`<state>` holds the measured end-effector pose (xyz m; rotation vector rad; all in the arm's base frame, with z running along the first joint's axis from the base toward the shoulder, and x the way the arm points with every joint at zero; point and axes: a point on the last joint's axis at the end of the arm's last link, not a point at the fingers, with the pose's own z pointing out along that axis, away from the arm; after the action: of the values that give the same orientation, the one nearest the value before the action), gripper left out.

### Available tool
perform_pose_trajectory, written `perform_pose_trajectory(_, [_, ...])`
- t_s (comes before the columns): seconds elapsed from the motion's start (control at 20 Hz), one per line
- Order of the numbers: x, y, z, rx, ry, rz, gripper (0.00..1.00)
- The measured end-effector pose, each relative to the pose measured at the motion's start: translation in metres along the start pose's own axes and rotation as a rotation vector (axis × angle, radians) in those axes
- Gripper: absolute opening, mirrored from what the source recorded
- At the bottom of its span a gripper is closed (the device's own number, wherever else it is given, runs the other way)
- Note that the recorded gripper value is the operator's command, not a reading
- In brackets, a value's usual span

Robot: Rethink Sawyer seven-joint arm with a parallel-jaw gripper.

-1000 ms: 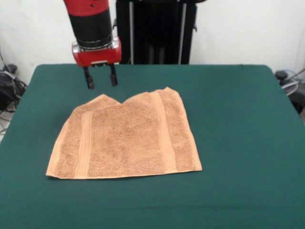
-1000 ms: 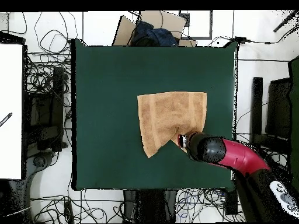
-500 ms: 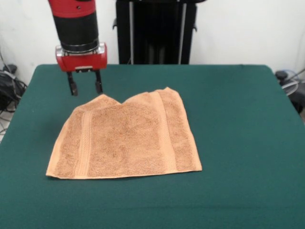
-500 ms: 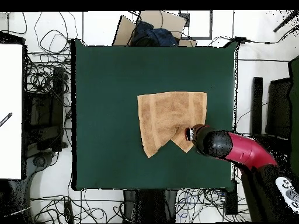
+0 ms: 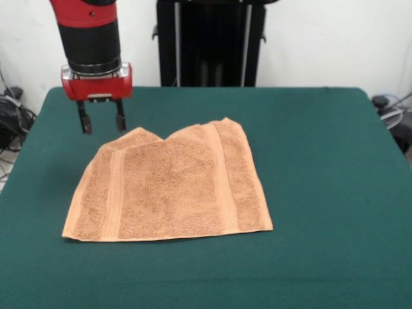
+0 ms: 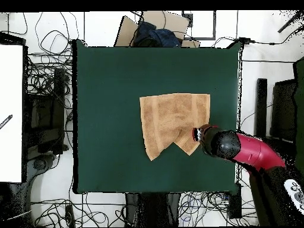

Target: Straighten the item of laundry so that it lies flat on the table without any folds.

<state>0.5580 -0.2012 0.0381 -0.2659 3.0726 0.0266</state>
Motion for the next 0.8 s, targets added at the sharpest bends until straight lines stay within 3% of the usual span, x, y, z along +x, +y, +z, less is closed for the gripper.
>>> perform_pose_trajectory(0.35, [0.004, 0.006, 0.011, -0.021, 0.013, 0.002, 1.00])
perform_pose_trajectory(0.8, [0.034, 0.035, 0.064, -0.105, 0.078, -0.024, 1.00])
